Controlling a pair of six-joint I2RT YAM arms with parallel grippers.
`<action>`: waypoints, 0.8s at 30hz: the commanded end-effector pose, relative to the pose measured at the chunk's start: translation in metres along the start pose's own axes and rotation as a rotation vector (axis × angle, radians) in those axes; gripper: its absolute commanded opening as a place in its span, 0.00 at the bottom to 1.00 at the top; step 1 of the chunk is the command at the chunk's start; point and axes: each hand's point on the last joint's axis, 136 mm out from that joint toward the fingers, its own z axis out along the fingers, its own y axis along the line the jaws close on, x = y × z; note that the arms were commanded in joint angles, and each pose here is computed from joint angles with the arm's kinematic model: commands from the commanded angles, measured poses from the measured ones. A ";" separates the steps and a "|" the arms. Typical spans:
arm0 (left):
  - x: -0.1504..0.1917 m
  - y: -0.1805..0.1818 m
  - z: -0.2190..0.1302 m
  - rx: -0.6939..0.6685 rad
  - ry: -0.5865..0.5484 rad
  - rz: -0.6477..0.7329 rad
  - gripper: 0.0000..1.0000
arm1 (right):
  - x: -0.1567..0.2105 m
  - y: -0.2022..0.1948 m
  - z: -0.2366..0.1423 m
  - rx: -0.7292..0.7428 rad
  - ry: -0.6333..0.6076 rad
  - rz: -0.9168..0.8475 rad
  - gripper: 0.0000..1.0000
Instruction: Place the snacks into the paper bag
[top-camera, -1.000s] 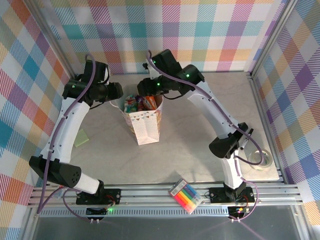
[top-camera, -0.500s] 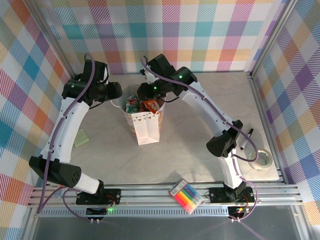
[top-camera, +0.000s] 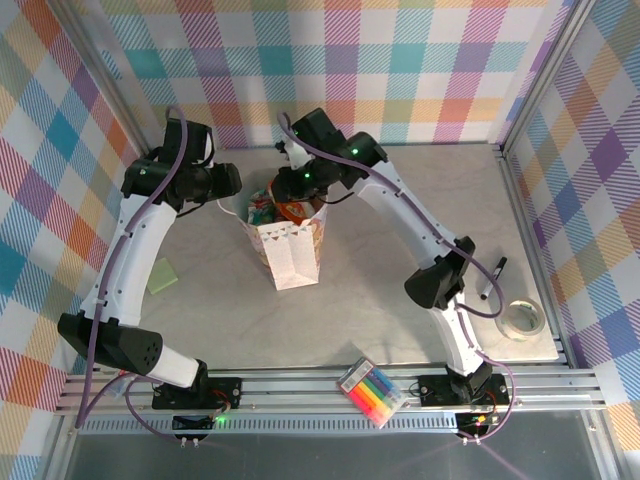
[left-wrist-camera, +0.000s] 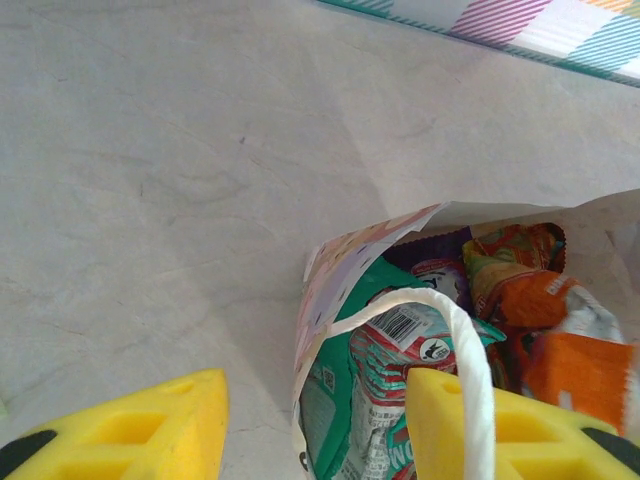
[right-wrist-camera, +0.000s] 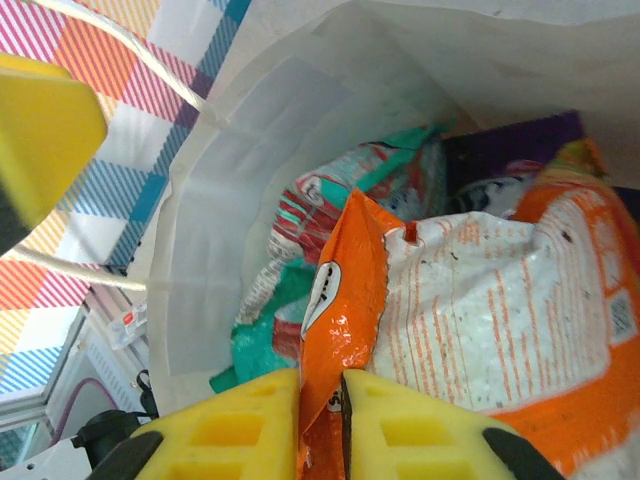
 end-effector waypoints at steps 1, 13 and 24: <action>-0.005 0.005 -0.006 -0.014 -0.007 0.009 0.50 | 0.005 0.002 0.018 -0.048 0.047 0.029 0.18; -0.003 0.002 0.001 0.001 0.014 0.010 0.50 | 0.011 -0.009 0.049 -0.053 0.097 0.067 0.22; -0.005 0.001 -0.002 0.010 0.003 0.007 0.50 | -0.001 -0.016 -0.030 0.141 -0.057 -0.044 0.22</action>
